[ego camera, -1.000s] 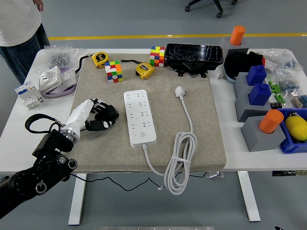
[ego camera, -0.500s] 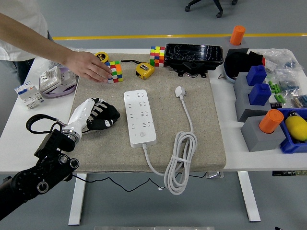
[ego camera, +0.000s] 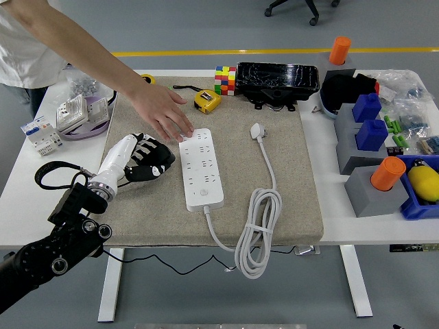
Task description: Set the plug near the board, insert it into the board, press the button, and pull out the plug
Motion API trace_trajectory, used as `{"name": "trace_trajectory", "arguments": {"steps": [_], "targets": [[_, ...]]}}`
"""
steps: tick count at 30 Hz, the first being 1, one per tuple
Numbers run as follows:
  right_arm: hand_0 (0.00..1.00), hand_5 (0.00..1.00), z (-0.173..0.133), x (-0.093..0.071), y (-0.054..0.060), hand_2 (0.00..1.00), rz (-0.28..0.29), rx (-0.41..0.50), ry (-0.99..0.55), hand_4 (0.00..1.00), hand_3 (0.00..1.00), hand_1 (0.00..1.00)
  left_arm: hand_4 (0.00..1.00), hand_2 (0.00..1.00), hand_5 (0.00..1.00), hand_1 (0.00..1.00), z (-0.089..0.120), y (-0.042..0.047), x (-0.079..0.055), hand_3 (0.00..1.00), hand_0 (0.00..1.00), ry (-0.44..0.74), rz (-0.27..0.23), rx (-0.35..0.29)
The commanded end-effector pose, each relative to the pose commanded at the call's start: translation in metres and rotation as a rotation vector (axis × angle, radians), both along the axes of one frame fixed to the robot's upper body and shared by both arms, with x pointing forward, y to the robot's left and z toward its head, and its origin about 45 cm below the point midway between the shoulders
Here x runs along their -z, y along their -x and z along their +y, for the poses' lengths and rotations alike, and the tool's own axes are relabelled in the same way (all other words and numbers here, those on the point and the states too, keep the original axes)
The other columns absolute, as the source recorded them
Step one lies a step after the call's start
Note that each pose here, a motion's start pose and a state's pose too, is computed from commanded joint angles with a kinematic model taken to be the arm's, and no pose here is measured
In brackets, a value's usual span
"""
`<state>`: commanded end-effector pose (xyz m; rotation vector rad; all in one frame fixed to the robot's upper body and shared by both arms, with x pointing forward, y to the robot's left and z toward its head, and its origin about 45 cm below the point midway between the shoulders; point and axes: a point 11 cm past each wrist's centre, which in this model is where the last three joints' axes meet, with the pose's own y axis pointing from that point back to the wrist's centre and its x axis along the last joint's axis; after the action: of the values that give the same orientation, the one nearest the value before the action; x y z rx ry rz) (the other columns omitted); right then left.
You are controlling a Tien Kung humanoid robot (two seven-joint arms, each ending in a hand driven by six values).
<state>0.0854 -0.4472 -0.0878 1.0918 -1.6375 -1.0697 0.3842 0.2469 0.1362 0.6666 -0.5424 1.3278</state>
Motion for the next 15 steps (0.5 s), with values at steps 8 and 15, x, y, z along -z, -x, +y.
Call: {"name": "trace_trajectory", "arguments": {"steps": [8,15], "targets": [[0.679,0.528,0.001,0.000,-0.001,0.694,-0.002,-0.003,-0.002,0.933,0.596,0.687,0.614,0.465,0.002,0.376,-0.017,-0.0065,-0.013,0.578,0.359,-0.010,-0.037,0.136],[0.679,0.528,0.001,0.000,-0.002,0.694,-0.002,-0.003,-0.003,0.933,0.596,0.687,0.617,0.465,0.002,0.377,-0.033,-0.0144,-0.016,0.577,0.365,-0.089,-0.025,0.248]]}}
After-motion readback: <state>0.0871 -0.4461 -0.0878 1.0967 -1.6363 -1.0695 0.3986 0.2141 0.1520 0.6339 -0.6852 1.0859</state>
